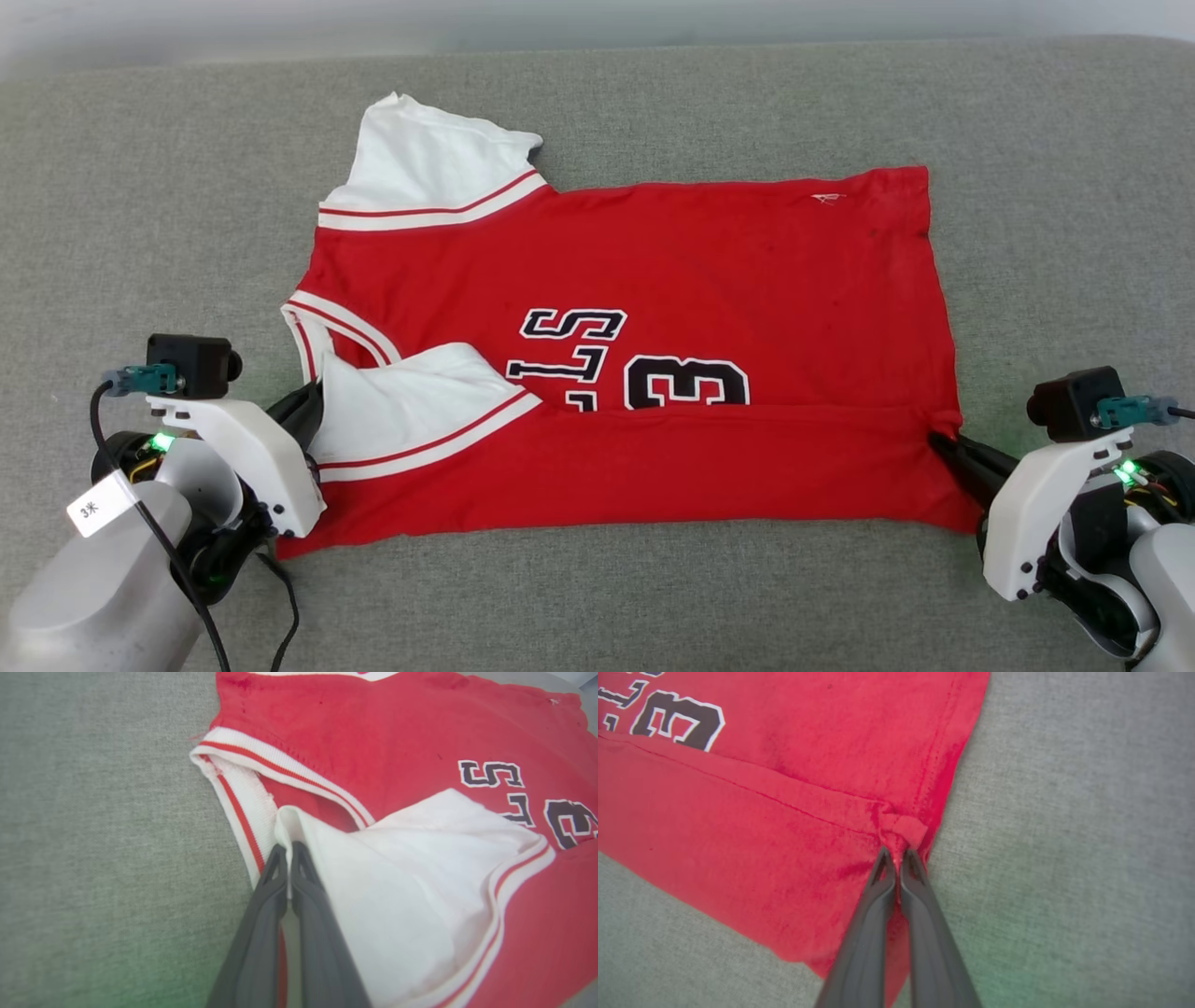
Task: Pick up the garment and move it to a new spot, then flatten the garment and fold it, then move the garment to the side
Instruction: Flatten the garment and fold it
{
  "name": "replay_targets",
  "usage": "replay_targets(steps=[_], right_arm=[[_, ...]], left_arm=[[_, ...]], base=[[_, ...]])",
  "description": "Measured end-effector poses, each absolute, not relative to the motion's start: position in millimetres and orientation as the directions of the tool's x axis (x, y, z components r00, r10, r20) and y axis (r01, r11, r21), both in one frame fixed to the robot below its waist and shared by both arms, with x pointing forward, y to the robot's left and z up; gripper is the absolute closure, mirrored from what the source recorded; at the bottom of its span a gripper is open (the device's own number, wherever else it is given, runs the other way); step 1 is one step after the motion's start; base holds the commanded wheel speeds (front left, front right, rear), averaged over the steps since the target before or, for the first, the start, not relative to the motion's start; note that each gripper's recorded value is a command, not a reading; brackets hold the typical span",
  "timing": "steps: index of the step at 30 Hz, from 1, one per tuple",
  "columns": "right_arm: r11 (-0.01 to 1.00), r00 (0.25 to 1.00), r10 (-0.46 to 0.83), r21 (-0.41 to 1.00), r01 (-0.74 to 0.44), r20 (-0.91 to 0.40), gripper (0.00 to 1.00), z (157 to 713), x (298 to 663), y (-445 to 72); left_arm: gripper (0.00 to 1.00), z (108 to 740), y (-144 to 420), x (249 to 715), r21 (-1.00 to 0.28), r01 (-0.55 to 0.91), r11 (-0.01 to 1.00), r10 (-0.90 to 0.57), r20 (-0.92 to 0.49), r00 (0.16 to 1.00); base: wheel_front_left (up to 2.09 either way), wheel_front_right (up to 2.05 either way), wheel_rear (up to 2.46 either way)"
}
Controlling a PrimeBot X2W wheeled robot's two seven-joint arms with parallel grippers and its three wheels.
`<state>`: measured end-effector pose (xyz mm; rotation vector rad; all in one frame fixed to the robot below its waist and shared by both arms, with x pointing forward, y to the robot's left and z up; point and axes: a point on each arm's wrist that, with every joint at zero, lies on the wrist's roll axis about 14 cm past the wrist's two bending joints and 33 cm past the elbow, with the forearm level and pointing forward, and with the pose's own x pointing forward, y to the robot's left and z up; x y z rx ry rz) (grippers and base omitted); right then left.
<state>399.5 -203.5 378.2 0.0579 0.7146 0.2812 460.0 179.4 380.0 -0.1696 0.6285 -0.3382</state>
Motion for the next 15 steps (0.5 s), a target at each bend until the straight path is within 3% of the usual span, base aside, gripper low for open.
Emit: replay_targets(steps=[4, 5, 6, 7, 8, 15], right_arm=[[0.961, 0.729, 0.273, 0.144, -0.235, -0.628, 1.0, 381, 401, -203], [0.962, 0.737, 0.271, 0.146, -0.231, -0.619, 1.0, 383, 402, -204], [0.963, 0.743, 0.27, 0.149, -0.226, -0.613, 0.89, 385, 402, -204], [0.963, 0.753, 0.269, 0.151, -0.223, -0.6, 0.29, 389, 403, -203], [0.964, 0.767, 0.266, 0.152, -0.219, -0.584, 0.0, 393, 405, -204], [0.965, 0.825, 0.262, 0.152, -0.214, -0.501, 0.0, 421, 406, -205]], left_arm=[[1.0, 379, 181, 460, -0.249, 0.257, 0.934, -0.355, -0.551, 0.756], [0.96, 380, 183, 461, -0.244, 0.253, 0.936, -0.348, -0.547, 0.761], [0.33, 383, 184, 462, -0.237, 0.252, 0.938, -0.343, -0.541, 0.768], [0.0, 386, 186, 462, -0.226, 0.254, 0.94, -0.337, -0.532, 0.777], [0.0, 389, 188, 463, -0.218, 0.254, 0.942, -0.333, -0.527, 0.782], [0.0, 428, 208, 465, -0.141, 0.267, 0.953, -0.301, -0.483, 0.822]], base=[[0.0, 0.0, 0.0], [0.0, 0.0, 0.0], [0.0, 0.0, 0.0], [0.0, 0.0, 0.0], [0.0, 0.0, 0.0], [0.0, 0.0, 0.0]])
